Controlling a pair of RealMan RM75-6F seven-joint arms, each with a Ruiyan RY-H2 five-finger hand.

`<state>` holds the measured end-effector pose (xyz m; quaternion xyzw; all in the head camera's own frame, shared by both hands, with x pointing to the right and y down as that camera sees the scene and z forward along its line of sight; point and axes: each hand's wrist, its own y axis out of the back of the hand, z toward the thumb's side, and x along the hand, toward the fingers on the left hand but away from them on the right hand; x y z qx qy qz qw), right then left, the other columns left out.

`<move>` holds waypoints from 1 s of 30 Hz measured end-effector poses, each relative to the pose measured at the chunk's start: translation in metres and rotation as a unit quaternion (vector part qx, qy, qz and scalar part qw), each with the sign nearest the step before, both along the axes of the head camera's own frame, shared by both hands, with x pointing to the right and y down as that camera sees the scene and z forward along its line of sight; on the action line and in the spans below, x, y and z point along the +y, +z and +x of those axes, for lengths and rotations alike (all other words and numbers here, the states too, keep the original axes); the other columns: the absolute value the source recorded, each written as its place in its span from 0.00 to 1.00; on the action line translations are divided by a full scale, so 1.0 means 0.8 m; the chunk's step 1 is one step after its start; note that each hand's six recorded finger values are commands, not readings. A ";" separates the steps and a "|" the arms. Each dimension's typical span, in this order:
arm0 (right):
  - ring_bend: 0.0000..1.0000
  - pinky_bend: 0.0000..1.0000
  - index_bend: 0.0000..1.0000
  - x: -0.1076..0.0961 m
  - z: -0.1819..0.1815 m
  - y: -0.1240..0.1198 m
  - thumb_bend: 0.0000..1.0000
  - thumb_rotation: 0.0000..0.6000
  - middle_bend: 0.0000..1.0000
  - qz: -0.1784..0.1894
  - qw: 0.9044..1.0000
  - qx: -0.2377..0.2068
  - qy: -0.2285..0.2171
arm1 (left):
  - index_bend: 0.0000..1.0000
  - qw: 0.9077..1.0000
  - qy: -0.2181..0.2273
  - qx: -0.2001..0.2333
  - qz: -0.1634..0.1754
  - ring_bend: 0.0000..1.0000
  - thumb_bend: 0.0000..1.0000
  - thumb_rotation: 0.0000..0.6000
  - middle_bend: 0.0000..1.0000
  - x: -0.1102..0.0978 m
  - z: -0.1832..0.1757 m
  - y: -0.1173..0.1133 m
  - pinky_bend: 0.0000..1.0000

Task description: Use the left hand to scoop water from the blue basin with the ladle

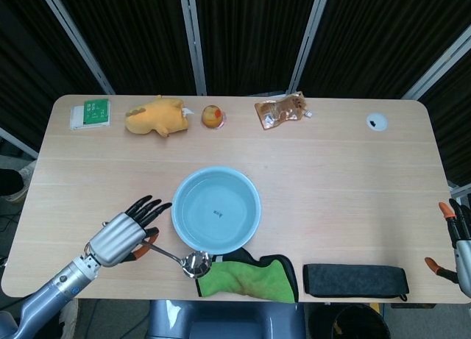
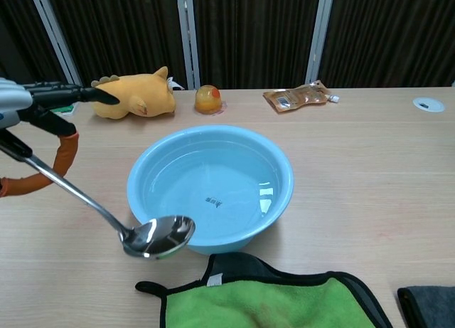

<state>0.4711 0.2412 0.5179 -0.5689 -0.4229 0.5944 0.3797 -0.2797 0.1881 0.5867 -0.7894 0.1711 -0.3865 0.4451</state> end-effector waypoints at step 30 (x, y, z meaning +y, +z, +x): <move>0.00 0.00 0.00 -0.002 0.032 -0.044 0.00 1.00 0.00 0.019 0.999 0.042 0.018 | 0.71 0.998 0.002 -0.058 -0.030 0.00 0.62 1.00 0.00 -0.087 0.124 0.116 0.00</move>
